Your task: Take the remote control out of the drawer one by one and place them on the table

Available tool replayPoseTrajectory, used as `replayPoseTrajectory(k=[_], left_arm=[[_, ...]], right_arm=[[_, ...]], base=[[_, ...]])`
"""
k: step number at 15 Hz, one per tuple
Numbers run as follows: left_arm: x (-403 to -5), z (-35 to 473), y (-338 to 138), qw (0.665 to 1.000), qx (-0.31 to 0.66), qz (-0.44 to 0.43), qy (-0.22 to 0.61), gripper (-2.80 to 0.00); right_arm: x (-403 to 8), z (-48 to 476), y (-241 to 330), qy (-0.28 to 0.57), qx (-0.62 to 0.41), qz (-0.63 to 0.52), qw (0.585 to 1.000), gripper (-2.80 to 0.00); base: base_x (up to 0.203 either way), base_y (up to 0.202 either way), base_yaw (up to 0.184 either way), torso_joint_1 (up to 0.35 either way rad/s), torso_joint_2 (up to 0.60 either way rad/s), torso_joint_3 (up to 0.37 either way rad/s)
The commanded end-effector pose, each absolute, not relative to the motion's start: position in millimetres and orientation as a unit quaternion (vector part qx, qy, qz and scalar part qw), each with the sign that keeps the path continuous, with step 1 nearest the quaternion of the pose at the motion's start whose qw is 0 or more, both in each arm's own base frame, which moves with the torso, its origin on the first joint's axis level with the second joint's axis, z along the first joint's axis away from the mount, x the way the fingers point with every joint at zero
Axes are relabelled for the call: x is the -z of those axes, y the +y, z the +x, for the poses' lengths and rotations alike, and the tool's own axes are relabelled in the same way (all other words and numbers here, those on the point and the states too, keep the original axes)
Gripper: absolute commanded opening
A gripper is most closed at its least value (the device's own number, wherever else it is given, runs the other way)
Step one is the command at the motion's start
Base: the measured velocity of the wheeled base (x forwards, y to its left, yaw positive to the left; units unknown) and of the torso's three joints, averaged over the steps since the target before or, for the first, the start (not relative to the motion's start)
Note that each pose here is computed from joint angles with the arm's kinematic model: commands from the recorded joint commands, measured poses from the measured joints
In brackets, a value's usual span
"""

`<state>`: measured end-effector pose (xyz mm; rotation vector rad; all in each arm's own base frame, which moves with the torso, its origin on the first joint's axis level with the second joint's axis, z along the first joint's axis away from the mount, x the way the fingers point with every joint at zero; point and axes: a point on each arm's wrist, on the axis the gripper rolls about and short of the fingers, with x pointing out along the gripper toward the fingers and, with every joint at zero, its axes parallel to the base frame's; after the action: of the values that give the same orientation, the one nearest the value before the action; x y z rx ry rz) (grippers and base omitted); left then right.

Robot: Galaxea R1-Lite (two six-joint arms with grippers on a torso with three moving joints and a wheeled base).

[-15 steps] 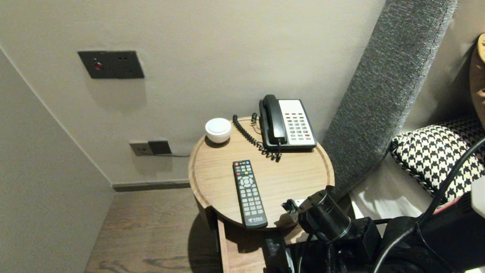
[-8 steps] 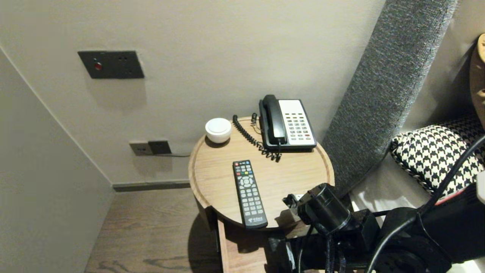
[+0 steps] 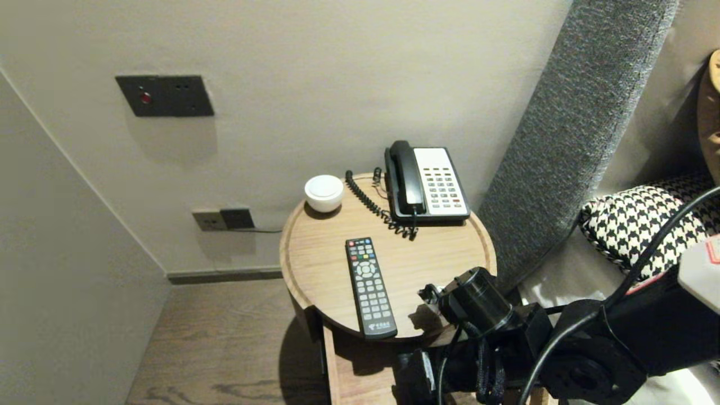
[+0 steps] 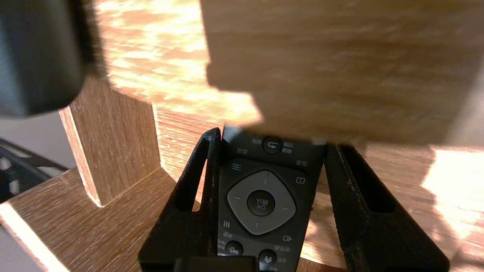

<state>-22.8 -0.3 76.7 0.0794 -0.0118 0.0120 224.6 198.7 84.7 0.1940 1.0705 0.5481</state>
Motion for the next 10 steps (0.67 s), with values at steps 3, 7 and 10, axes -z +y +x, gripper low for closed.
replayPoseTrajectory(k=[3,7,10], left_arm=[[-77,-23,0,0.999,-0.006,0.04,-0.007,-2.8],[-77,-23,0,0.999,-0.006,0.04,-0.007,-2.8],[-77,-23,0,0.999,-0.006,0.04,-0.008,-2.8]], right_arm=[[-87,228,192,0.539,-0.268,0.107,0.791,-2.8],[-89,232,194,0.54,-0.269,0.112,0.789,-2.8],[-91,238,191,0.539,-0.263,0.117,0.792,-2.8]], base=[[0.0,0.0,0.0,0.0,0.0,0.0],[0.0,0.0,0.0,0.0,0.0,0.0],[0.0,0.0,0.0,0.0,0.0,0.0]])
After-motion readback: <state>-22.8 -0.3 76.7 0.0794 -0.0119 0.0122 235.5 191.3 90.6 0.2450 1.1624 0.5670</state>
